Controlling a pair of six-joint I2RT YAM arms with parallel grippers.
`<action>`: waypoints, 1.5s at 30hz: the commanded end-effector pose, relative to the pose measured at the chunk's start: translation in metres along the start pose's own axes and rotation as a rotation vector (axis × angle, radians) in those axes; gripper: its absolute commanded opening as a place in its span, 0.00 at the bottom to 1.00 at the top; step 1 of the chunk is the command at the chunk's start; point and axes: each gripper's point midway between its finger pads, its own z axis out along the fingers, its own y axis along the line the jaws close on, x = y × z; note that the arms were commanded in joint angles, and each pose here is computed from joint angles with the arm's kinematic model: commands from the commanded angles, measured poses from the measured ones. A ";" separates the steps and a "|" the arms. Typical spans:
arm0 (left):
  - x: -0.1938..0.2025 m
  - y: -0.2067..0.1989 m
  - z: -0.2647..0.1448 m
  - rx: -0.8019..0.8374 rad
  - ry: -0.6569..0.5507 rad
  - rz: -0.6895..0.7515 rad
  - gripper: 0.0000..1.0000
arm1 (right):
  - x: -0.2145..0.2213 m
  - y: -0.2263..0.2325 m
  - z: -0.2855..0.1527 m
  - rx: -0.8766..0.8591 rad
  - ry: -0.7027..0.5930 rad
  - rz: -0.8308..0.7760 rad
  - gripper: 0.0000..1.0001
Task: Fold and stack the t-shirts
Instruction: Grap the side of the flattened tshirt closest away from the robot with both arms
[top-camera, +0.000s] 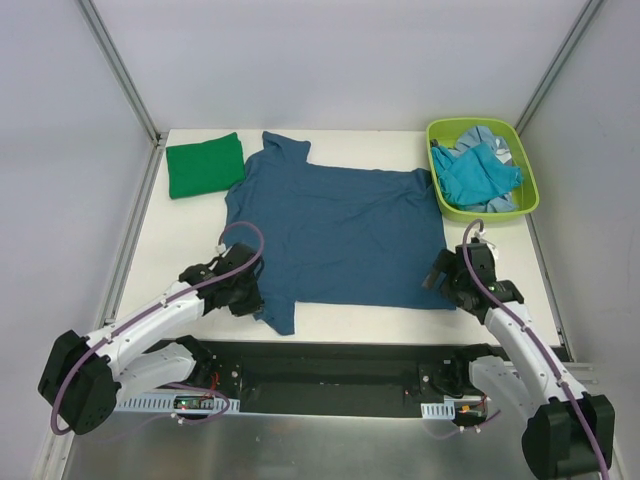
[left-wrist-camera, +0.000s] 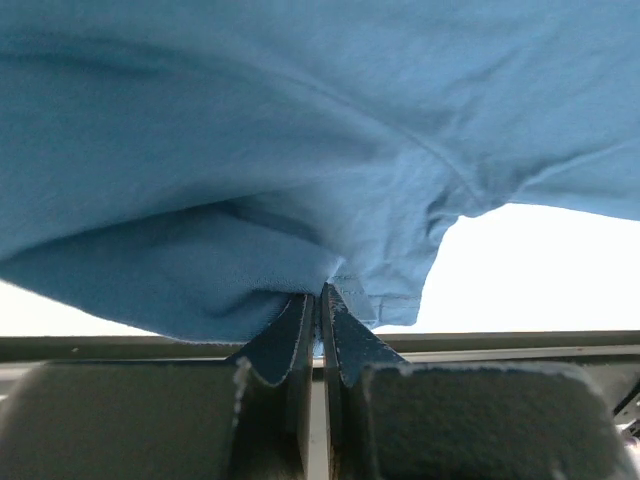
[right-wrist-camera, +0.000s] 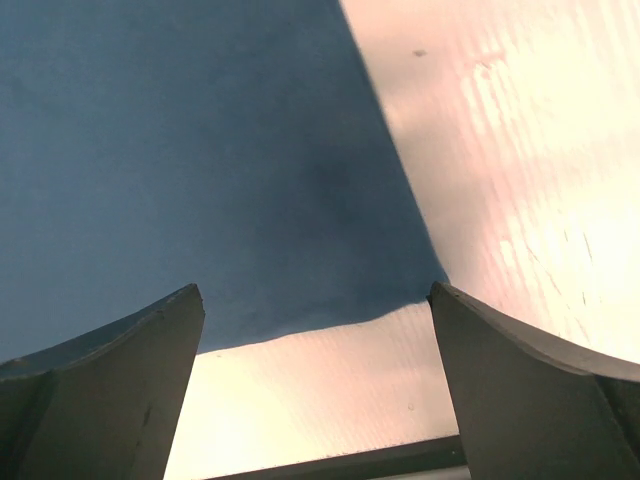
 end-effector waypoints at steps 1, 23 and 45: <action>-0.019 -0.032 -0.007 0.111 -0.054 0.076 0.00 | 0.015 -0.015 0.003 0.056 0.057 0.107 0.97; -0.054 -0.048 -0.024 0.194 -0.231 0.054 0.00 | 0.028 -0.035 0.029 0.150 0.040 0.221 0.47; 0.010 -0.049 -0.066 0.437 -0.021 0.020 0.00 | 0.018 -0.066 -0.036 0.218 -0.043 0.175 0.00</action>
